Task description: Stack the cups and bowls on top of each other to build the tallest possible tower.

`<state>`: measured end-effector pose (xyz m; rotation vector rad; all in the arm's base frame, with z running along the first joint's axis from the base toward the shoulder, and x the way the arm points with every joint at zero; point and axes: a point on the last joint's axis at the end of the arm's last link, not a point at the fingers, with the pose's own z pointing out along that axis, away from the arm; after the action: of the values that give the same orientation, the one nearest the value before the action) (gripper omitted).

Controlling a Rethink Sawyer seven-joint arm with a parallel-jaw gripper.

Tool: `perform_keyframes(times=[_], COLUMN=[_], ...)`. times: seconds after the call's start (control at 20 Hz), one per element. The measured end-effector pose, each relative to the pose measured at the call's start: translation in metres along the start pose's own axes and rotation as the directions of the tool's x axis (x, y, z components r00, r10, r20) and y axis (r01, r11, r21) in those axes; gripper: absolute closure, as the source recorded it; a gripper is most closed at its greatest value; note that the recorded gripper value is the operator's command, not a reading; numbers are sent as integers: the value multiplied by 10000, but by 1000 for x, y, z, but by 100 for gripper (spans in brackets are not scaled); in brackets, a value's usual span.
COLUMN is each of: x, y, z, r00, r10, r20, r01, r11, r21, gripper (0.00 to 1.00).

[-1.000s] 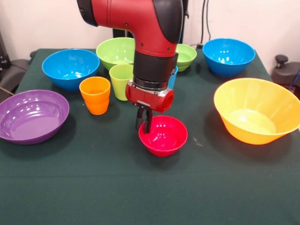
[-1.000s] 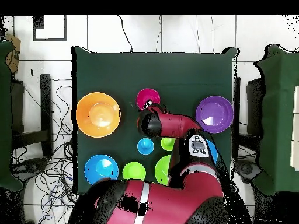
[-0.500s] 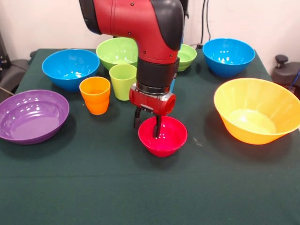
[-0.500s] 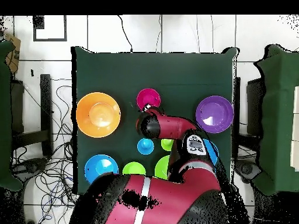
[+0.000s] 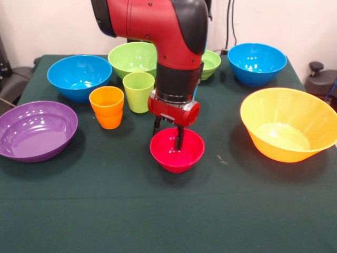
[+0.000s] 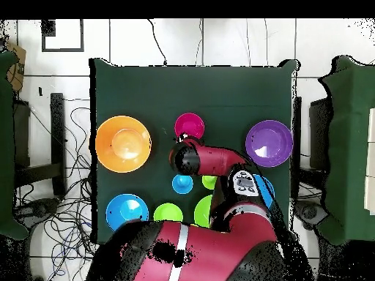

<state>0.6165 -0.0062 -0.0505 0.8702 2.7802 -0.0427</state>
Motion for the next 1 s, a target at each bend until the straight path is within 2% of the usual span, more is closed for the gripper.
perform_keyframes(times=[0.3,0.7,0.9,1.0], x=[8,10,17,30], y=[5,12,20,36], z=[-47,-88,-103,-114], r00=[9972,9950,9941,9931], r10=[-21,19,102,124], r20=[-749,-997,-1082,-1166], r01=[38,8,-77,-110], r11=[9997,9996,9997,9999], r21=[235,270,233,129], gripper=[0,0,0,0])
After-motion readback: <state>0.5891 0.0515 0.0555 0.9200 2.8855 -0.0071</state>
